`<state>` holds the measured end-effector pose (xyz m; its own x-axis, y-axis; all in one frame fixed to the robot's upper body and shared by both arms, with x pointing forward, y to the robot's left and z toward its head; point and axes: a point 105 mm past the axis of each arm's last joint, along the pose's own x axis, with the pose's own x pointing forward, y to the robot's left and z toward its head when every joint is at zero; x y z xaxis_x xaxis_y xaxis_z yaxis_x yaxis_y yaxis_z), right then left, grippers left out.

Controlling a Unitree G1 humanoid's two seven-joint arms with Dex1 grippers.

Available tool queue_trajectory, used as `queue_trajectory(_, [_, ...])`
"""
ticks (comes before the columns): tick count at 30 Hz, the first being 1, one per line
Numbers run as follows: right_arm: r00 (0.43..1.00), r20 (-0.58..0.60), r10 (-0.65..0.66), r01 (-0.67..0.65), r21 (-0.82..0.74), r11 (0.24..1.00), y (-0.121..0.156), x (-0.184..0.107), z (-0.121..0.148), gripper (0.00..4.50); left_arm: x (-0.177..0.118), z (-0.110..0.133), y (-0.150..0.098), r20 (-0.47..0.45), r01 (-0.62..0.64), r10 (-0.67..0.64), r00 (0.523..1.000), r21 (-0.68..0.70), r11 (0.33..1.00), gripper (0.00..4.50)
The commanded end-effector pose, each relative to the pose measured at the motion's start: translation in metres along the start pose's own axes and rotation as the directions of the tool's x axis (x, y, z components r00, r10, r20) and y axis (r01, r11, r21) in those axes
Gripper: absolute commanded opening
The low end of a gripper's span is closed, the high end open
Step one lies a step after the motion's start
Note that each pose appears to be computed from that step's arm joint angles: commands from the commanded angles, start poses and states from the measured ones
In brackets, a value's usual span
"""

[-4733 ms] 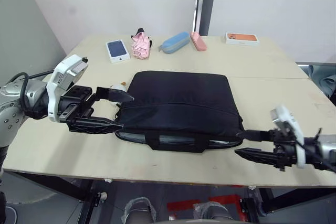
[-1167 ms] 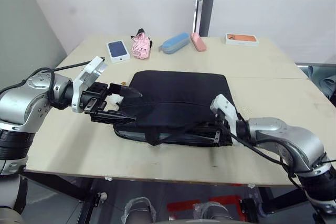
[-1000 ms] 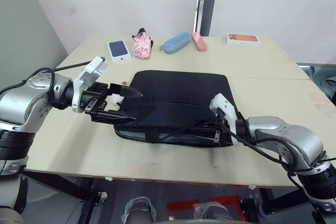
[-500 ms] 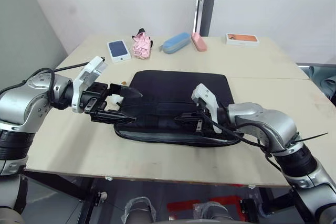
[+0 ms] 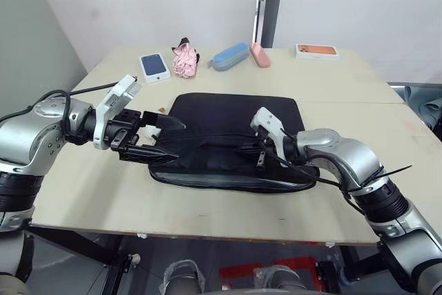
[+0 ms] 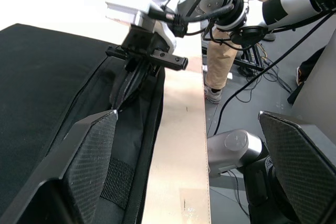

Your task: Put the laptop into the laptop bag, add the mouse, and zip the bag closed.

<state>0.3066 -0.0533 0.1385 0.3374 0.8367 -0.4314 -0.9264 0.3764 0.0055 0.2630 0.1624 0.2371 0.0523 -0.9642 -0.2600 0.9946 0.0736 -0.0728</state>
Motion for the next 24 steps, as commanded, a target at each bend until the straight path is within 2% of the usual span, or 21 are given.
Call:
queue_trajectory(1, [0.998, -0.060, -0.016, 0.014, -0.044, 0.999, -0.005, 0.001, -0.012, 0.07, -0.010, -0.012, -0.016, 0.004, -0.026, 0.026, 1.000, 0.006, 1.000, 4.50])
queue_trajectory(3, [0.992, -0.123, -0.031, 0.023, -0.067, 0.998, -0.008, 0.003, -0.027, 0.07, -0.030, -0.032, -0.019, -0.003, -0.057, 0.057, 0.998, -0.019, 0.998, 4.50])
queue_trajectory(13, [0.990, -0.144, -0.010, -0.003, -0.089, 0.996, -0.007, 0.008, -0.035, 0.07, -0.048, -0.042, -0.020, 0.057, -0.140, 0.143, 0.988, -0.053, 0.989, 4.50])
queue_trajectory(18, [0.990, -0.144, -0.008, -0.007, -0.105, 0.994, -0.007, 0.011, -0.032, 0.07, -0.066, -0.069, -0.015, -0.006, -0.219, 0.220, 0.976, -0.102, 0.970, 4.50])
queue_trajectory(21, [0.992, -0.129, -0.005, -0.009, -0.103, 0.995, -0.005, 0.014, -0.029, 0.07, -0.082, -0.085, -0.004, -0.033, -0.334, 0.333, 0.942, -0.137, 0.932, 4.50])
queue_trajectory(24, [0.992, -0.126, -0.009, -0.003, -0.096, 0.995, -0.005, 0.014, -0.030, 0.07, -0.105, -0.102, 0.019, -0.037, -0.520, 0.521, 0.853, -0.158, 0.839, 4.50])
